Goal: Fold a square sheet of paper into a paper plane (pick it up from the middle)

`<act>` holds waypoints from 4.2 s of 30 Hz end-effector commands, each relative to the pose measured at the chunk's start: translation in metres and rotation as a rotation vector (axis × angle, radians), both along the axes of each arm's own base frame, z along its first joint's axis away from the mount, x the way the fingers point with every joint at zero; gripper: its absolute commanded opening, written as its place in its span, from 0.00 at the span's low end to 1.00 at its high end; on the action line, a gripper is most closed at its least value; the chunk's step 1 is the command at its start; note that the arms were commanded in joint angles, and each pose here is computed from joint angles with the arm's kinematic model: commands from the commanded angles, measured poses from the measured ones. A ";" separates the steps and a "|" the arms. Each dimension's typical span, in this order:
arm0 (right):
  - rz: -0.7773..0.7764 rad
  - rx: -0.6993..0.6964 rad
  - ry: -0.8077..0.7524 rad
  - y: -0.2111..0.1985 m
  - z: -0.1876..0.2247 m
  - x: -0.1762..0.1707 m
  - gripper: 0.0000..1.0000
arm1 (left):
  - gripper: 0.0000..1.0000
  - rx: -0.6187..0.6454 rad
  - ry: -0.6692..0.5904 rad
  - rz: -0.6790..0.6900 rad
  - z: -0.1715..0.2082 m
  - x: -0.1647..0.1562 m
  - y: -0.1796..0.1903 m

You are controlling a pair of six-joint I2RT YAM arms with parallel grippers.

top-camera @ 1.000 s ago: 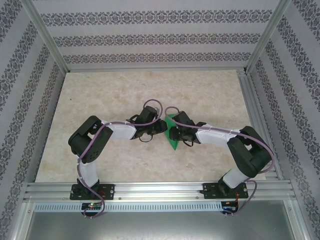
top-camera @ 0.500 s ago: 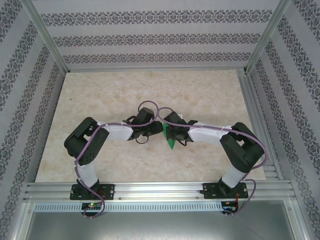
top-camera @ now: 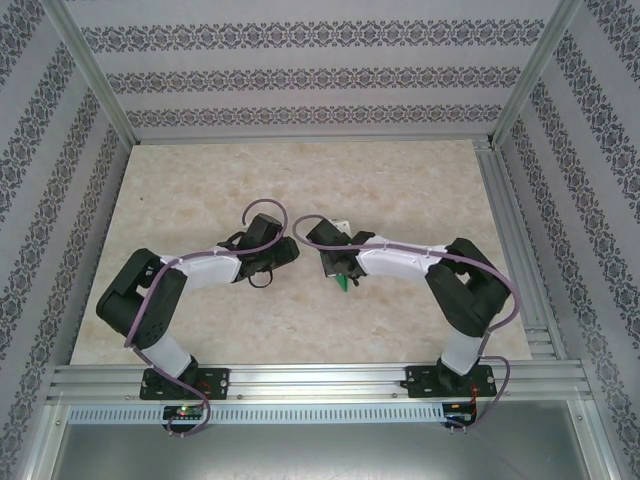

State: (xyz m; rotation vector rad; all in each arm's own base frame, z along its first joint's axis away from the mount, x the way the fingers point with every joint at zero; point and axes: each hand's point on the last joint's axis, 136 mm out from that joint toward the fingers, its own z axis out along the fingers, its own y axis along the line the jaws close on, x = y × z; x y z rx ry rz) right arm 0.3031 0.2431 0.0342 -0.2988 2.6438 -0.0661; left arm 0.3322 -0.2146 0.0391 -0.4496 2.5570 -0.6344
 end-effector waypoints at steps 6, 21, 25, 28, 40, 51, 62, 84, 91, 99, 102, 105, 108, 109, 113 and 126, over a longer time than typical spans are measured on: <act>0.043 -0.109 0.041 0.006 -0.021 -0.005 0.12 | 0.59 0.044 0.006 0.055 0.001 -0.004 0.021; 0.019 -0.078 0.023 0.011 -0.018 -0.004 0.19 | 0.61 0.046 0.019 0.049 -0.002 -0.005 0.020; -0.004 -0.051 0.008 0.010 -0.014 -0.004 0.21 | 0.61 0.046 0.020 0.049 -0.002 -0.005 0.020; -0.023 -0.025 0.008 0.010 -0.015 -0.006 0.21 | 0.61 0.045 0.021 0.048 -0.002 -0.006 0.020; -0.059 0.015 -0.008 0.006 -0.011 -0.001 0.14 | 0.71 0.083 -0.004 0.066 0.008 -0.007 0.031; -0.070 0.153 -0.107 -0.001 0.041 0.052 0.06 | 0.94 0.209 -0.064 0.144 0.035 -0.010 0.091; -0.056 0.138 -0.132 0.005 0.034 0.123 0.07 | 1.00 0.251 -0.113 0.227 0.057 -0.027 0.143; -0.027 0.190 -0.098 0.026 0.040 0.161 0.28 | 1.00 0.279 -0.119 0.228 0.067 -0.022 0.149; -0.059 0.247 -0.296 0.000 0.152 0.146 0.58 | 1.00 0.349 -0.187 0.255 0.098 -0.010 0.161; -0.227 0.155 -0.585 -0.106 0.217 0.112 0.90 | 1.00 0.474 -0.350 0.308 0.134 0.008 0.189; -0.313 0.112 -0.710 -0.154 0.226 0.095 0.98 | 1.00 0.533 -0.419 0.335 0.141 0.012 0.204; -0.425 0.072 -0.773 -0.206 0.220 0.075 0.98 | 1.00 0.608 -0.469 0.354 0.142 0.011 0.220; -0.567 0.032 -0.776 -0.256 0.196 0.055 0.98 | 1.00 0.662 -0.486 0.340 0.135 0.010 0.231; -0.613 0.011 -0.771 -0.272 0.184 0.048 0.98 | 1.00 0.673 -0.484 0.332 0.130 0.009 0.234; -0.723 -0.056 -0.789 -0.310 0.146 0.027 0.98 | 1.00 0.667 -0.489 0.323 0.112 0.009 0.246; -0.551 -0.030 -0.828 -0.305 0.110 0.053 0.98 | 1.00 0.612 -0.671 0.115 0.089 0.028 0.230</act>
